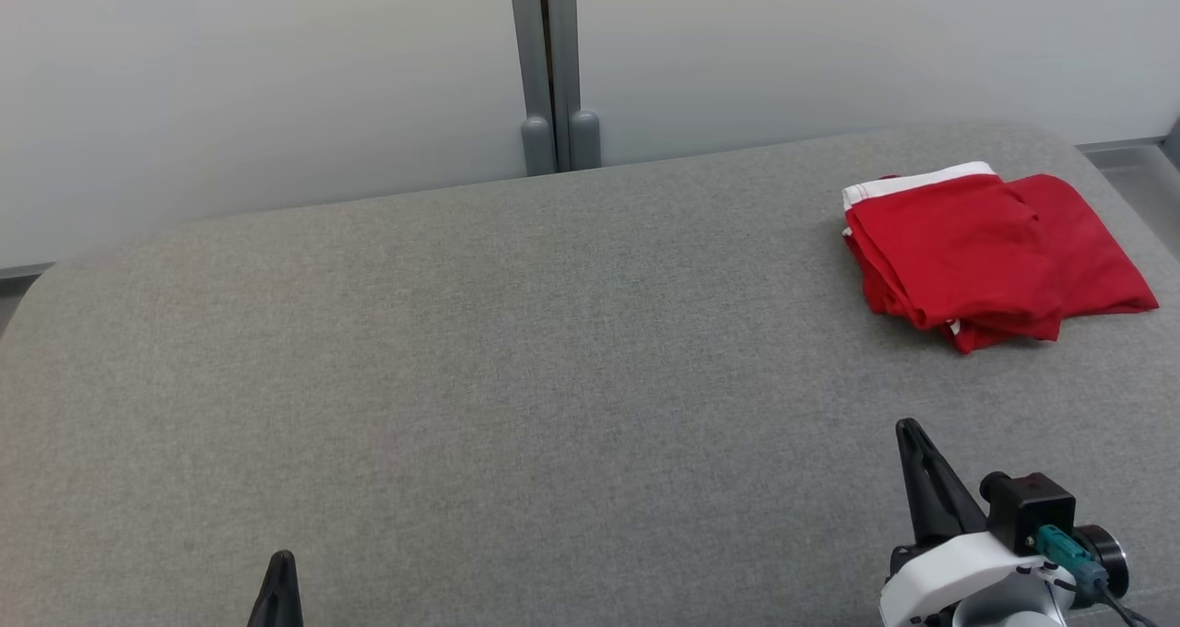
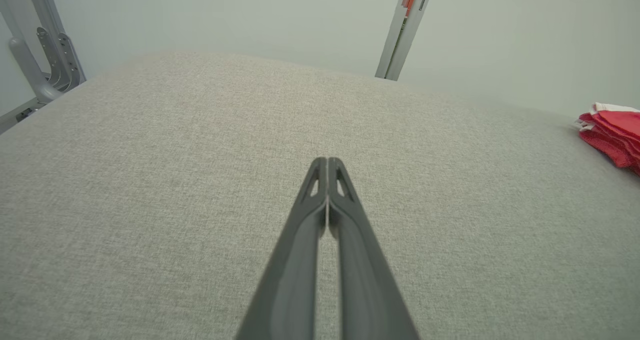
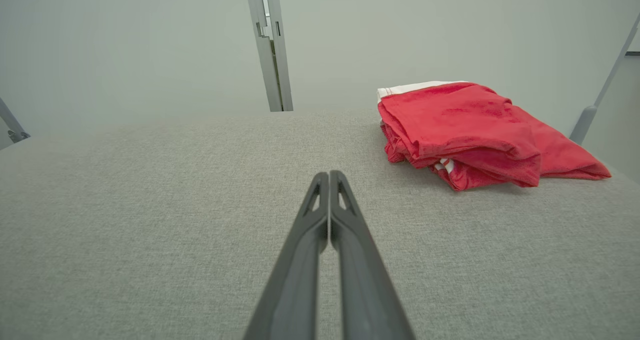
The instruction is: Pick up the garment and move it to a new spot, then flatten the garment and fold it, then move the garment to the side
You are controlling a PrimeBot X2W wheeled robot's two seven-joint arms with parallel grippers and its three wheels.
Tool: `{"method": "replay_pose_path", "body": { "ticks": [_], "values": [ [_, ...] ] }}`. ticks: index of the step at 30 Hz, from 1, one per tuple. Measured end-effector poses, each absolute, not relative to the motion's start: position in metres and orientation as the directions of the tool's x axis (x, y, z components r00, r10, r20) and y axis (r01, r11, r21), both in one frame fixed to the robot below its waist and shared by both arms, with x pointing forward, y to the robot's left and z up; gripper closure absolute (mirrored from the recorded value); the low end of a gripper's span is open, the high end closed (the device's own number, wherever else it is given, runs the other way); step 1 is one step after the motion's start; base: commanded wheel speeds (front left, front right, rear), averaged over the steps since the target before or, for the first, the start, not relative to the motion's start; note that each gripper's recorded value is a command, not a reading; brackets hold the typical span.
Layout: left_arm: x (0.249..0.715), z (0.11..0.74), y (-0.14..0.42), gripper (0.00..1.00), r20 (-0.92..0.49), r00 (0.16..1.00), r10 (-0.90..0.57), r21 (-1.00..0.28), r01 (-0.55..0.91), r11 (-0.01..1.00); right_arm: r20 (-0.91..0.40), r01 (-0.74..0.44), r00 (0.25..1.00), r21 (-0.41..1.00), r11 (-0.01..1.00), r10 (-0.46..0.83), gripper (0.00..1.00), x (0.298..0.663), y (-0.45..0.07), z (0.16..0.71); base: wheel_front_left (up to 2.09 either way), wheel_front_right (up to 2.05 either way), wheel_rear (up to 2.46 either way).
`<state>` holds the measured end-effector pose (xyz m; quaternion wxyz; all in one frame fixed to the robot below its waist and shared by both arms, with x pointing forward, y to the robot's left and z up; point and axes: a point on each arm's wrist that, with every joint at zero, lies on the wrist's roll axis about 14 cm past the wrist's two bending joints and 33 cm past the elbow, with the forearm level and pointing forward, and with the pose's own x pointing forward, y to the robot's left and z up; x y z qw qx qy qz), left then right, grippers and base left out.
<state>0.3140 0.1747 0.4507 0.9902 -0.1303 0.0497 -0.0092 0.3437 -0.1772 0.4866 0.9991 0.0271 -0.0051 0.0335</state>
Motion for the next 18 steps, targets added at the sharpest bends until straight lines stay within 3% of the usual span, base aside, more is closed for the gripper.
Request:
{"method": "replay_pose_path", "body": {
  "ticks": [18],
  "values": [
    [0.329, 0.455, 0.184, 1.00, -0.120, 0.993, 0.016, -0.528, -0.078, 0.846, -0.018, 0.019, 1.000, 0.393, 0.920, -0.013, 1.00, 0.351, -0.192, 0.486, 0.00, 0.00, 0.00]
  ]
}}
